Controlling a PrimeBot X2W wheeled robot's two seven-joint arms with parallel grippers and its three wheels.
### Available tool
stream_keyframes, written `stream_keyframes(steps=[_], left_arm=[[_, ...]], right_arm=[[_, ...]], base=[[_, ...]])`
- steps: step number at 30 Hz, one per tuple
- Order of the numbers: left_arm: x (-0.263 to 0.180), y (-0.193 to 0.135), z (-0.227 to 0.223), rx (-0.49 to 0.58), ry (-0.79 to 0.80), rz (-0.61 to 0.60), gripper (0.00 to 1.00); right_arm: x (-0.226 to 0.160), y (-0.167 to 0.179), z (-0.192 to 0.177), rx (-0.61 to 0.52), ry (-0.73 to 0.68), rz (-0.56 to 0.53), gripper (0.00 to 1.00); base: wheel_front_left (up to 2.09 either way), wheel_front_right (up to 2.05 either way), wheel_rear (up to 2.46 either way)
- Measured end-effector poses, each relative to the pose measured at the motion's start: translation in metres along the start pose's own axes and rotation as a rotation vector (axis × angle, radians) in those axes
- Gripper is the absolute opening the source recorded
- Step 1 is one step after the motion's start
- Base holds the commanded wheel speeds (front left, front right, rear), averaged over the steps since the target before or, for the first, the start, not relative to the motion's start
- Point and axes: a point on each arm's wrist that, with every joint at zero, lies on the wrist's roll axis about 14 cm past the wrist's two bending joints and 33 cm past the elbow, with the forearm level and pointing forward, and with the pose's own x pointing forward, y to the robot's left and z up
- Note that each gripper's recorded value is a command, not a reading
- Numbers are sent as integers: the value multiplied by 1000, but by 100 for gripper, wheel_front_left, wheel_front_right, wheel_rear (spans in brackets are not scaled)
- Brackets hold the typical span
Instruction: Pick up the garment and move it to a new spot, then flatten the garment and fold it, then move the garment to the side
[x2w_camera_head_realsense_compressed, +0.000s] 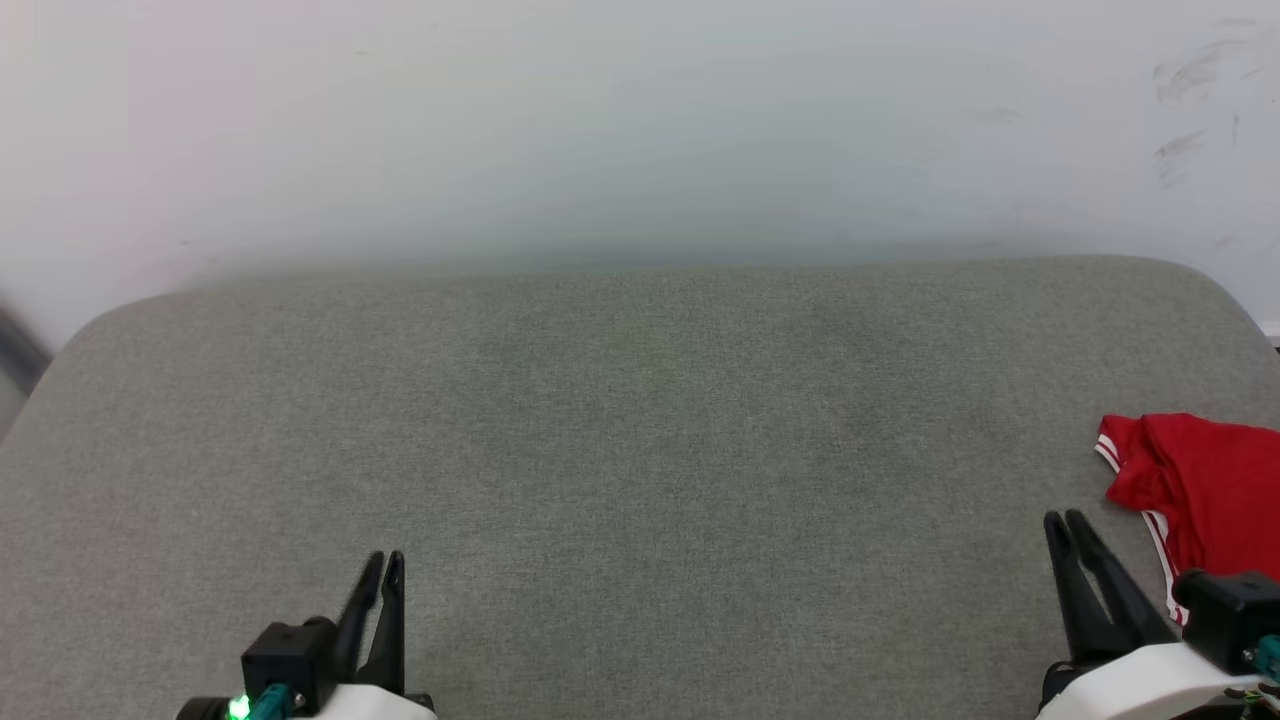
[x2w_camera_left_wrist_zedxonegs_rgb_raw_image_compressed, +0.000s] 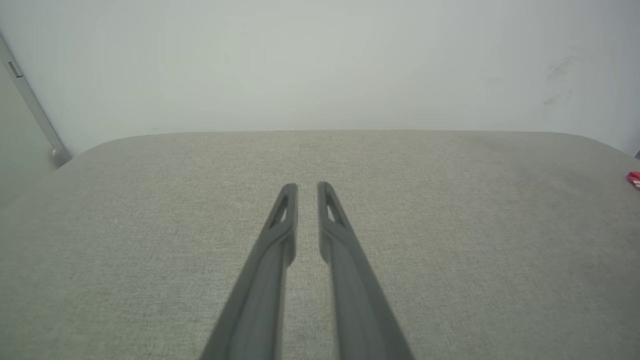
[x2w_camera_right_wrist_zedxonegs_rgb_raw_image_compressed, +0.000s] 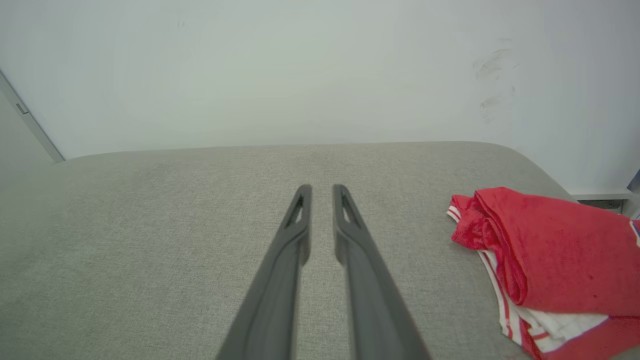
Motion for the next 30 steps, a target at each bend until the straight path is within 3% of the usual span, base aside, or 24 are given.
stream_keyframes(steps=[30], left_arm=[[10, 16, -23, -515, 140, 102, 0]], right_arm=[[15, 1, -19, 525, 21, 21, 0]], base=[[0, 0, 0]])
